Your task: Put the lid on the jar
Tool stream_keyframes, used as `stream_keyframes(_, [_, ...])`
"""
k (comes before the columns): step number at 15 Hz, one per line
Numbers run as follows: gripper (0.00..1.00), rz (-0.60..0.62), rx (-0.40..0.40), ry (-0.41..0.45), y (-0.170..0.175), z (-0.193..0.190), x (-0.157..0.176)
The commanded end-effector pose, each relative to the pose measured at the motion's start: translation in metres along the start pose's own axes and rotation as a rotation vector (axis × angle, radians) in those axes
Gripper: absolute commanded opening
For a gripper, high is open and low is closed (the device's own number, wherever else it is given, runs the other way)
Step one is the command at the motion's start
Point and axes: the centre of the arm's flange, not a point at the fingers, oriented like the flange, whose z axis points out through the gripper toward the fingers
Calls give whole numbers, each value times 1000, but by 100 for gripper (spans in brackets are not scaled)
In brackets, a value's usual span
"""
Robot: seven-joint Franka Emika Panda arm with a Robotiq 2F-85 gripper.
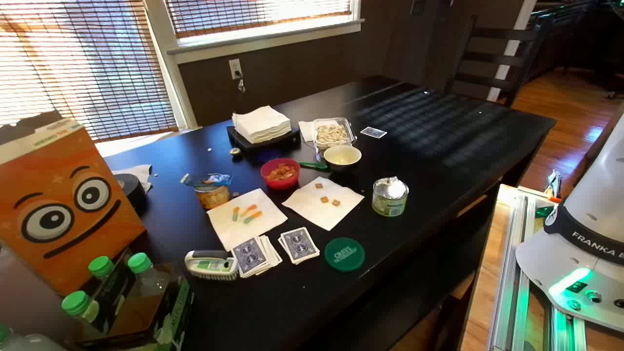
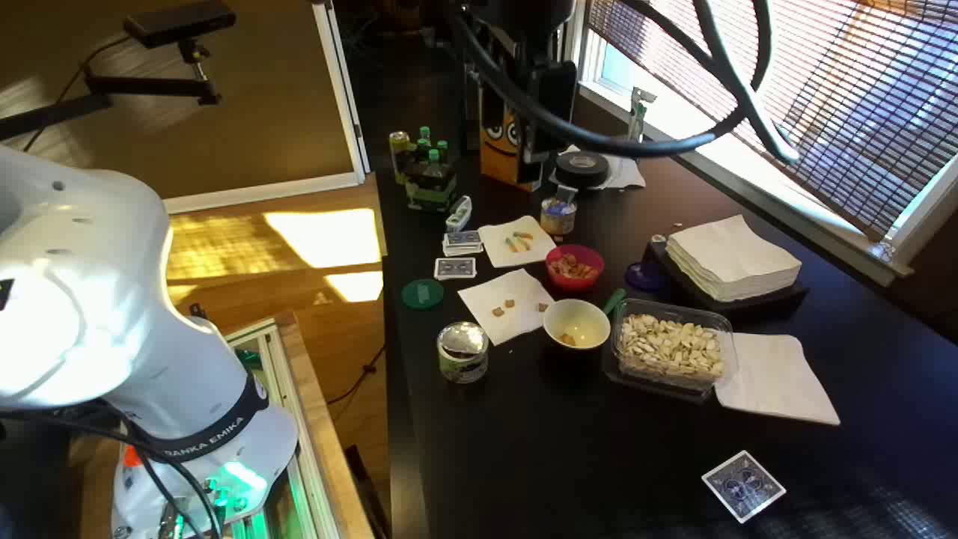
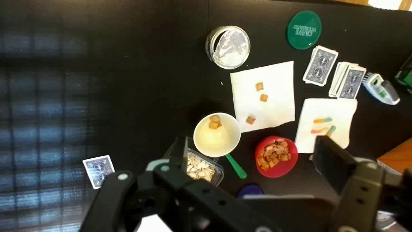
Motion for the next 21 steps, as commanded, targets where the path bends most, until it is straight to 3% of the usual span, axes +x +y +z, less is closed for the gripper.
stream_keyframes(1, [100,0,0,0,0,0,0])
stream_keyframes(8, [100,-22,14,-4,-6,4,1])
stream_keyframes(14, [100,-129,59,-60,-104,43,-2])
stream_keyframes(18, [100,-256,-77,-75,-172,76,-11])
stream_keyframes(21, [100,-354,-207,-6,-203,107,-16])
